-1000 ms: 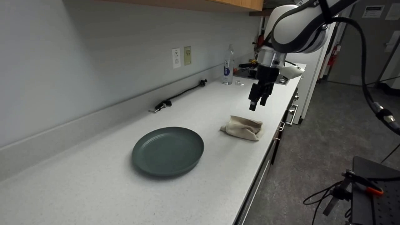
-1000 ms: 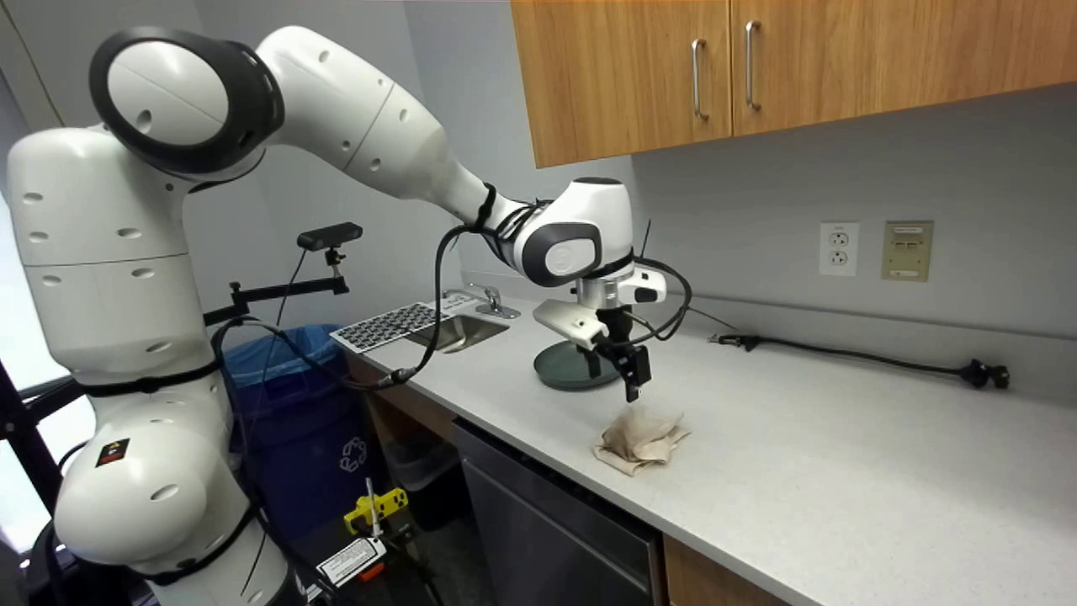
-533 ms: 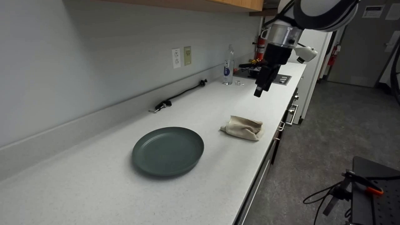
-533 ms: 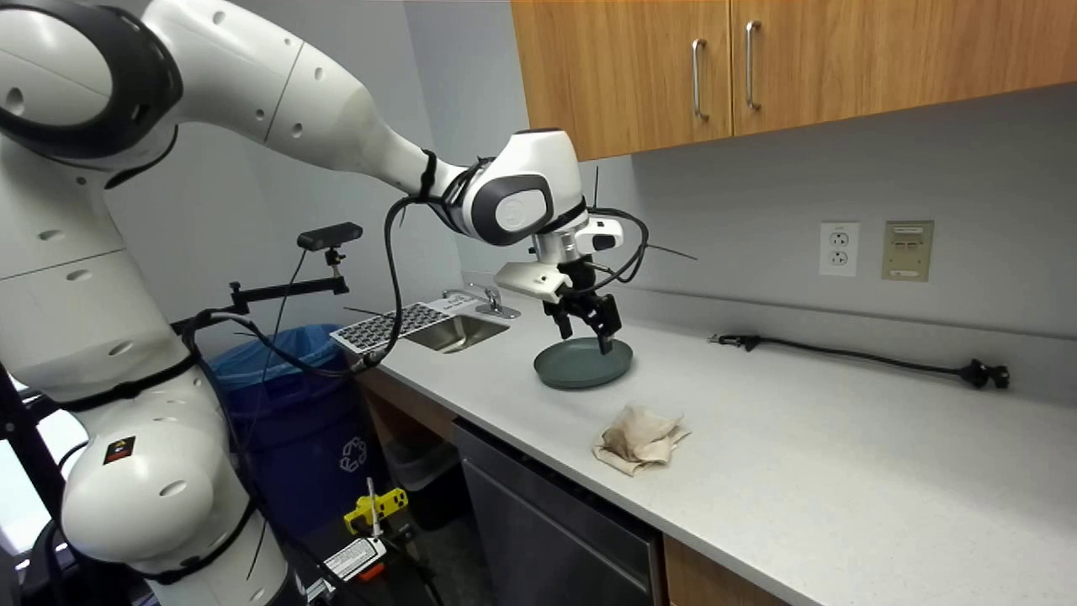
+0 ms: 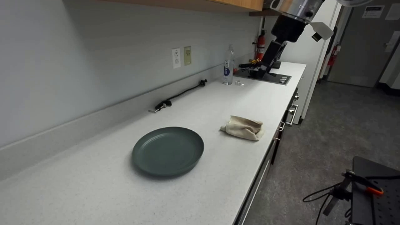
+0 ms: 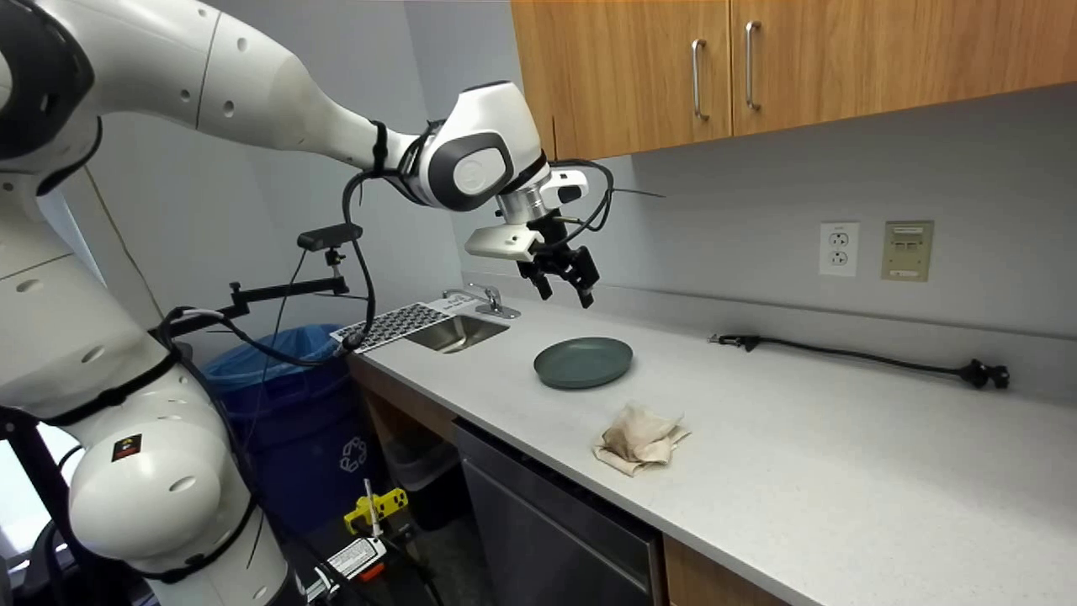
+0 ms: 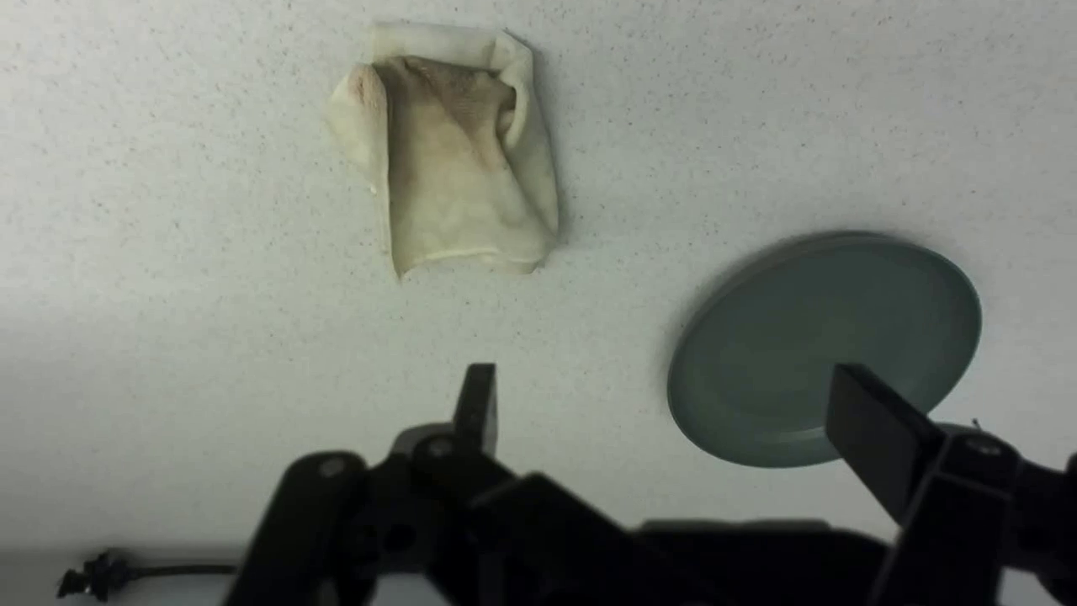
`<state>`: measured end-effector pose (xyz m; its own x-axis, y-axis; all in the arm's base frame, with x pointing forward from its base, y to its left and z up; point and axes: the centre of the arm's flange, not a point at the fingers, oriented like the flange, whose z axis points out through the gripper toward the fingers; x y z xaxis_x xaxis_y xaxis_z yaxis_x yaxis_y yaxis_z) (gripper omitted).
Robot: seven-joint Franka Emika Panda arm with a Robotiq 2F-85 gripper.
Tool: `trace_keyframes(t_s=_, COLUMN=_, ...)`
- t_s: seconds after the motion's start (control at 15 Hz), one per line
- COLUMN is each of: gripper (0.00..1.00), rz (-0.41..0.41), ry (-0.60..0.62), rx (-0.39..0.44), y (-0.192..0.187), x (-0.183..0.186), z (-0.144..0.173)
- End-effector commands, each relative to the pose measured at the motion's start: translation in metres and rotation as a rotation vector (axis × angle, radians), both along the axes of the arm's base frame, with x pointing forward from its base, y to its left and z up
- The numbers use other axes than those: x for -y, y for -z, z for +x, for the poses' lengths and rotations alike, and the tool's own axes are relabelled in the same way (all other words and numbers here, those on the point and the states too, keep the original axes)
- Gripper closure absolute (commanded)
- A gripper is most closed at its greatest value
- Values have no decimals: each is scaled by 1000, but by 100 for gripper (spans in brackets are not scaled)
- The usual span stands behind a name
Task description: Fold the cloth on the table
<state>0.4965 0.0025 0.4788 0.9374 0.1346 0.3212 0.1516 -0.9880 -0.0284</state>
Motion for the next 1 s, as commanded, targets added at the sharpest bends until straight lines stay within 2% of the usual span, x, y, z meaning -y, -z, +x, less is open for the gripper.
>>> trace_keyframes(t_s=0.0, gripper=0, rz=0, ry=-4, rx=16, y=-5, x=-2, z=-3)
trace_keyframes(t_s=0.93, gripper=0, rz=-1, ry=-8, rx=38, y=-12, x=-4, z=-12)
